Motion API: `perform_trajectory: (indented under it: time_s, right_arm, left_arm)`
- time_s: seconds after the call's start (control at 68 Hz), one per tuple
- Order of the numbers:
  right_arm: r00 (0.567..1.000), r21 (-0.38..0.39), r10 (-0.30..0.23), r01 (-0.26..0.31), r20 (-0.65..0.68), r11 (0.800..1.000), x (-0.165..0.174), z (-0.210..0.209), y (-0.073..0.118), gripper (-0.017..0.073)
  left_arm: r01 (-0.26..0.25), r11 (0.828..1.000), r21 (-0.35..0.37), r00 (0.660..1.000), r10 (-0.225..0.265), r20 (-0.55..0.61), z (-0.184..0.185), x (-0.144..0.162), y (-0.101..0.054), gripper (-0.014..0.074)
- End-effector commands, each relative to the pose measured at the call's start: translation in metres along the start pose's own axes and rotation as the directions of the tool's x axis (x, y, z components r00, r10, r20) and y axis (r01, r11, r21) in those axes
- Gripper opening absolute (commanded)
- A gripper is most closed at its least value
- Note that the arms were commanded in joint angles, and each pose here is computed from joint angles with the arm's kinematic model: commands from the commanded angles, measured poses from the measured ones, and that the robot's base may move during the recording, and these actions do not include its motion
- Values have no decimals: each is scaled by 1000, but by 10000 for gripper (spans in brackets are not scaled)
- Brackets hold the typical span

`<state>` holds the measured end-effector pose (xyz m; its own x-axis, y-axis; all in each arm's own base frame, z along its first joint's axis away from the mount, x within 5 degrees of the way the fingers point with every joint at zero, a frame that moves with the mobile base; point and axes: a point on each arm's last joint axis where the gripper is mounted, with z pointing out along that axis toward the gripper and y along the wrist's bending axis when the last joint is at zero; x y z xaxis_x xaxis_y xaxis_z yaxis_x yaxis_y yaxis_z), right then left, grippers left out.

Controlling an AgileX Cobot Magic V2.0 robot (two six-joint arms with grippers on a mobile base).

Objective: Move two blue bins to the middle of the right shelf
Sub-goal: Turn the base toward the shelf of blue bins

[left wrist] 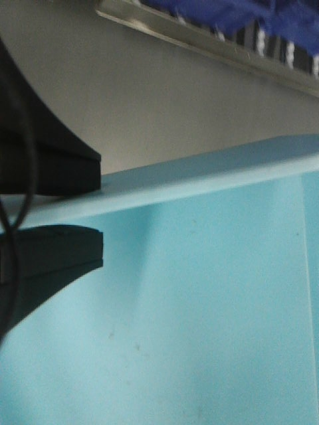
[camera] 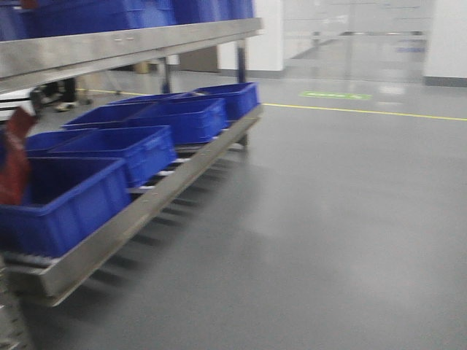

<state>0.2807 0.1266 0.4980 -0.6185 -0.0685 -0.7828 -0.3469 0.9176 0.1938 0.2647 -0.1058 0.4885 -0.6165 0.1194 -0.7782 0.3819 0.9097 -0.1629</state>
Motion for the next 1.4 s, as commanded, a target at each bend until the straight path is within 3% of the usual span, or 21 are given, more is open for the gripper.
perform_trajectory:
  time_s: [0.0,1.382]
  right_arm:
    - [997,-18,-16,17,75,1000,-7,-9,2,-151]
    - [997,-18,-16,17,75,1000,-7,-9,2,-151]
  left_arm:
    - [-12,1000,29,999,10,46,-9,-4,-4,-111]
    - [-12,1000,29,999,10,46,-9,-4,-4,-111]
